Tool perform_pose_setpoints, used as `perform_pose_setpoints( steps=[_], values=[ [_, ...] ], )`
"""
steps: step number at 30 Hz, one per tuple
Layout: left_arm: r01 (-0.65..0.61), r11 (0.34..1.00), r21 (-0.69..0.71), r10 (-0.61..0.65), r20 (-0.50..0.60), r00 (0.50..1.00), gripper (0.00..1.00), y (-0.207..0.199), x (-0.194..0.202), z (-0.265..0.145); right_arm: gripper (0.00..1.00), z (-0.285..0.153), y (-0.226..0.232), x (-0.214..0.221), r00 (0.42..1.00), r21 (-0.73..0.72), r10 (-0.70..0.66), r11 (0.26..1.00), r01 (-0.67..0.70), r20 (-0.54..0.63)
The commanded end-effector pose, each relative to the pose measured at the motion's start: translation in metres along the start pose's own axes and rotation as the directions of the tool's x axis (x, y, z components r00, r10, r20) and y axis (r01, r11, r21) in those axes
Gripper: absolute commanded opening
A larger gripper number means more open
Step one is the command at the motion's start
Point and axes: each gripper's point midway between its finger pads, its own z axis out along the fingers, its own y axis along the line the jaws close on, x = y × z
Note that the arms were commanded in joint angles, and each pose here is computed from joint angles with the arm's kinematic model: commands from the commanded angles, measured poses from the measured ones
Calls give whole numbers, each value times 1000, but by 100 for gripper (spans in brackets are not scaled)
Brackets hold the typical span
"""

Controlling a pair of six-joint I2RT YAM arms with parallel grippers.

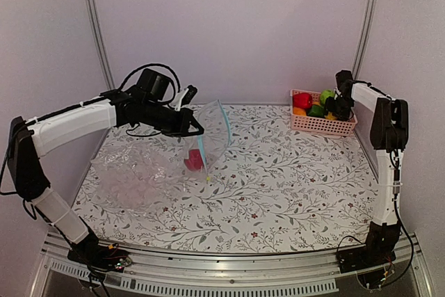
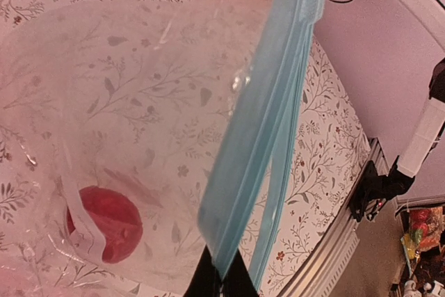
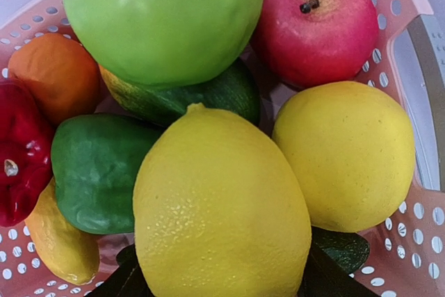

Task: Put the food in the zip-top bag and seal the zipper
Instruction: Pick up the fake fruit from the bin.

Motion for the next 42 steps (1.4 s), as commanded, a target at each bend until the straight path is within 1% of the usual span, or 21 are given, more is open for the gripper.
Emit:
perform_pose_setpoints(
  steps=[1,5,13,20,27,28,30,32,33,34,36,37,39,42],
  values=[
    [12,1000,-16,-13,-13,1000,0,8,3,3,63,6,-2,-4,1000,20,21,1000,-21,16],
    [10,1000,-15,-10,-11,1000,0,8,2,3,57,3,1,-8,999,2,29,1000,-29,23],
    [8,1000,-13,-8,-3,1000,0,6,0,-1,57,-25,9,-22,998,-38,38,999,-36,59],
    [9,1000,-6,-9,-2,1000,0,4,0,-2,56,-66,11,-32,994,-59,33,998,-27,106],
    [8,1000,-5,-8,2,1000,0,3,-1,-3,56,-118,12,-34,987,-93,19,996,-4,157],
    [8,1000,-5,-8,4,1000,0,3,-2,-4,56,-123,13,-31,988,-98,18,995,-3,156],
    [9,1000,-5,-9,3,1000,0,3,-1,-3,57,-136,24,-21,989,-154,9,988,14,148],
    [12,1000,-2,-12,3,1000,0,3,-1,-3,57,-164,40,-14,984,-194,-28,979,62,174],
    [12,1000,-1,-12,2,1000,0,3,-1,-3,57,-173,52,-5,982,-207,-65,973,102,178],
    [13,1000,-1,-13,1,1000,0,3,-1,-3,57,-193,62,0,976,-228,-84,965,131,202],
    [14,1000,1,-14,-1,1000,0,3,0,-3,58,-216,78,16,969,-264,-119,948,176,218],
    [13,1000,2,-13,-1,1000,0,3,0,-2,58,-225,89,26,966,-288,-136,937,197,219],
    [13,1000,3,-13,0,1000,0,3,0,-2,58,-261,108,43,952,-342,-159,907,246,262],
    [12,1000,5,-12,-2,1000,0,2,0,-2,59,-304,143,79,927,-425,-217,840,337,305]
  ],
)
